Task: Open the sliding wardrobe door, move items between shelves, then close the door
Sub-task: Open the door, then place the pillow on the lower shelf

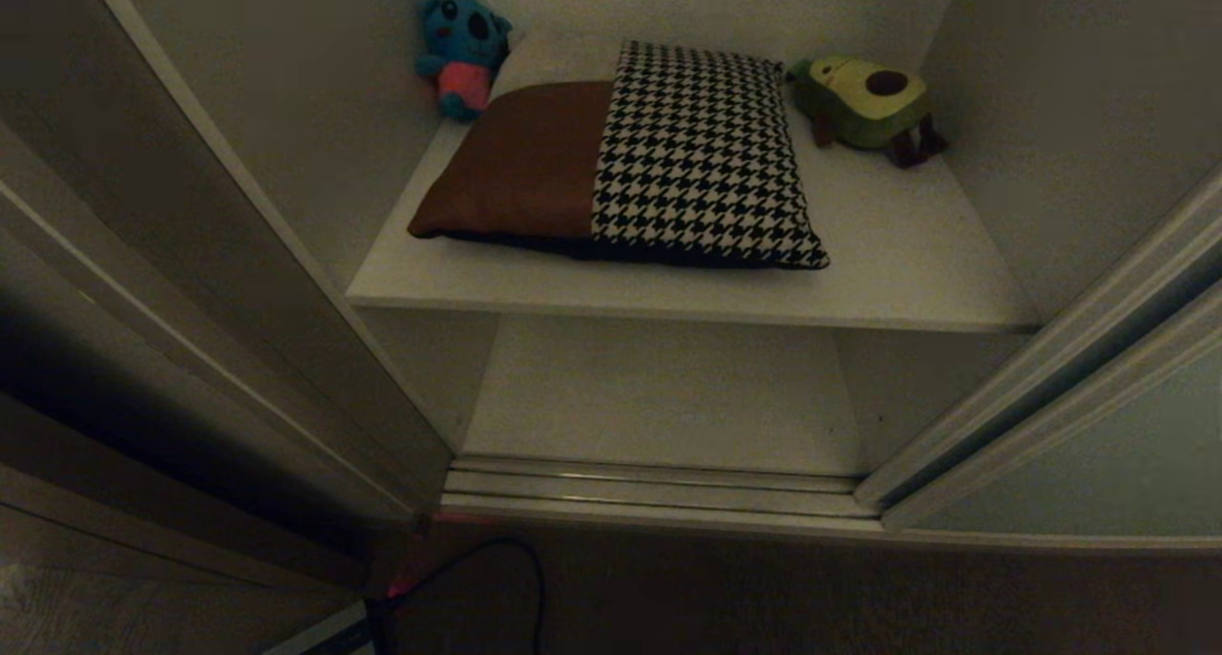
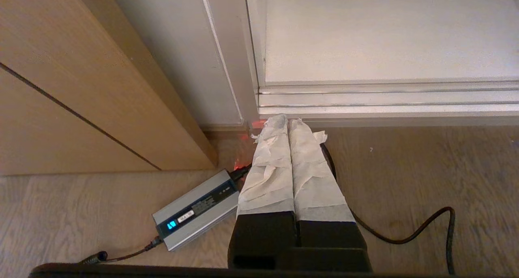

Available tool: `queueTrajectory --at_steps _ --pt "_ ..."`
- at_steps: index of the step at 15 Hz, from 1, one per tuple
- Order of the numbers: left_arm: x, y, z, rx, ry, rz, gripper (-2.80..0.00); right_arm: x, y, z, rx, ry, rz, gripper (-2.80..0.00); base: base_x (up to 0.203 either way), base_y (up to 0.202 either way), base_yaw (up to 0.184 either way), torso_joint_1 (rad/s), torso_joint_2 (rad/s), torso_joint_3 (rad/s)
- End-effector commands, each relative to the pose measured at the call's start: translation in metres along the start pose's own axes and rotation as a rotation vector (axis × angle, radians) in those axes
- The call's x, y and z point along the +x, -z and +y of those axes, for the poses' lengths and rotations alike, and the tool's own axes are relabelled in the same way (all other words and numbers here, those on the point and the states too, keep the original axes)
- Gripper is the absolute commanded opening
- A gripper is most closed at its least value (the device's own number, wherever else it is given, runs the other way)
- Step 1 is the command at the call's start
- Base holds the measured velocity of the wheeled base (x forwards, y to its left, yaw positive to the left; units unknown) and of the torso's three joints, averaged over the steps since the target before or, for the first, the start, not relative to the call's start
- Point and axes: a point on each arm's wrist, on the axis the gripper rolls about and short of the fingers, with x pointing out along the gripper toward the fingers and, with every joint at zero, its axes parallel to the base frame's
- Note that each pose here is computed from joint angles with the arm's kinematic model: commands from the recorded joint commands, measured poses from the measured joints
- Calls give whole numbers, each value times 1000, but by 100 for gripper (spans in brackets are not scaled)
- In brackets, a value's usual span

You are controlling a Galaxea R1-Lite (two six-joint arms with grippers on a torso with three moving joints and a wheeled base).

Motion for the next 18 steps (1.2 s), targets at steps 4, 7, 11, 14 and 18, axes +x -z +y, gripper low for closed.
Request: queueTrajectory --at_steps 4,7,11,14,18 --pt "0 0 0 1 0 2 -280 0 1 0 -1 -1 5 -280 0 0 0 0 0 0" --pt "0 0 0 -4 -2 1 -280 0 1 0 -1 -1 6 -280 0 0 0 0 0 0" --pt "0 0 0 -3 -15 3 -280 0 1 0 -2 -1 5 -280 0 0 0 0 0 0" --pt "0 0 0 81 -6 0 -280 0 1 0 -2 -1 5 -280 0 0 0 0 0 0" --pt "0 0 0 109 11 8 -280 0 1 0 -1 -1 5 -280 0 0 0 0 0 0"
